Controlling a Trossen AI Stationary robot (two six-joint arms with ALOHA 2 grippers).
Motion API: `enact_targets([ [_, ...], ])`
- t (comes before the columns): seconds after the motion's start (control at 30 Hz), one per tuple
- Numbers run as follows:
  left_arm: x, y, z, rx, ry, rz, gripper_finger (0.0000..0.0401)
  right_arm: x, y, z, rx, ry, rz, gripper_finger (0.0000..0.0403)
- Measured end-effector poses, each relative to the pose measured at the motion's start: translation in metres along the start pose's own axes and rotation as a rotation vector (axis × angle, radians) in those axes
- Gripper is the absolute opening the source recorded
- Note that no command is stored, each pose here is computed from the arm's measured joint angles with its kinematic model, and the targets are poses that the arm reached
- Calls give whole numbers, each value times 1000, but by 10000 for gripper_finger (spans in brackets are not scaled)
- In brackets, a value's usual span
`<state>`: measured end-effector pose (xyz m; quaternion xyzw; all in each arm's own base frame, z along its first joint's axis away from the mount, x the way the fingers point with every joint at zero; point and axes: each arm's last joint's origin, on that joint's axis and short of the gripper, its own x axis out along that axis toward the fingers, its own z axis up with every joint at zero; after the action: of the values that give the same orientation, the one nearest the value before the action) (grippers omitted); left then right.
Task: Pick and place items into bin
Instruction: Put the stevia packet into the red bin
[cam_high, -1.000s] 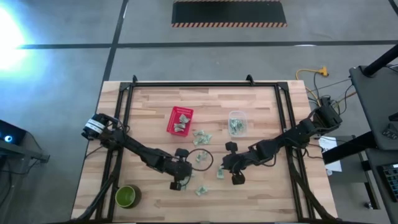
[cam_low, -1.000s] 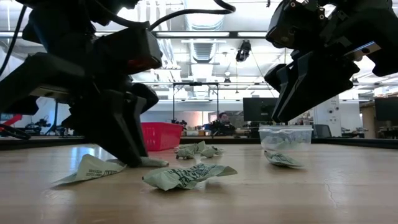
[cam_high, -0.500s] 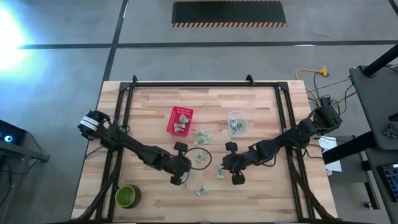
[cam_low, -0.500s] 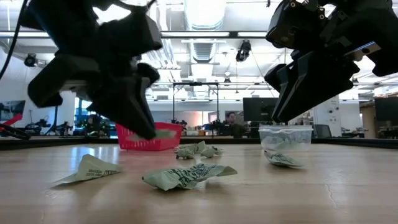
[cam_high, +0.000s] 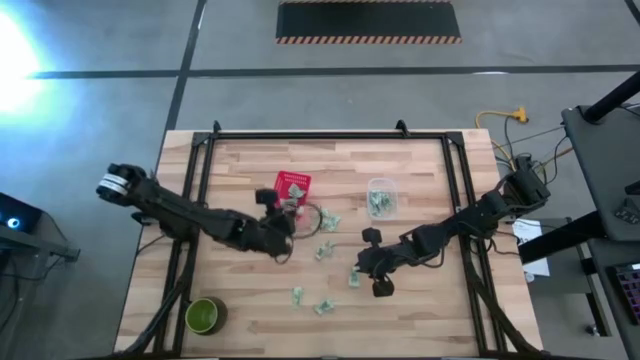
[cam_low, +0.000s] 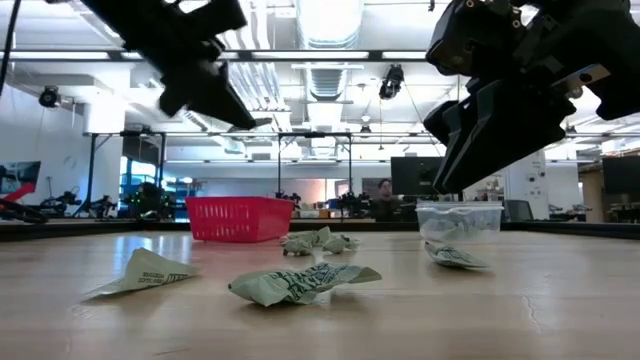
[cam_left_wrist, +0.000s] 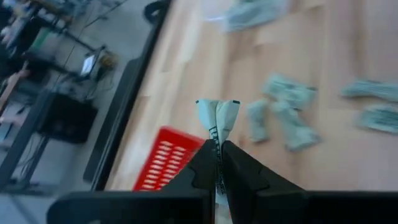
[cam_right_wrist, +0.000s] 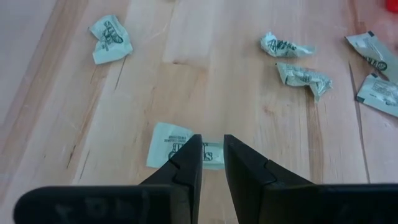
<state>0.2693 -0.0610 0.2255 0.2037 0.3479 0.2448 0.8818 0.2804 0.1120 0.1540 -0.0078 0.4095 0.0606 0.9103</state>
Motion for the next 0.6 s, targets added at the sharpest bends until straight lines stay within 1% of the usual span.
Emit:
enact_targets([
  [0.2, 22, 27, -7, -61, 72, 86, 3, 0, 0, 0, 0, -1, 0, 57],
  [0.37, 39, 41, -14, -83, 139, 120, 3, 0, 0, -1, -1, 2, -1, 57],
  [0.6, 56, 53, -19, -140, 193, -13, 10, 0, 0, -2, -1, 5, -1, 57],
])
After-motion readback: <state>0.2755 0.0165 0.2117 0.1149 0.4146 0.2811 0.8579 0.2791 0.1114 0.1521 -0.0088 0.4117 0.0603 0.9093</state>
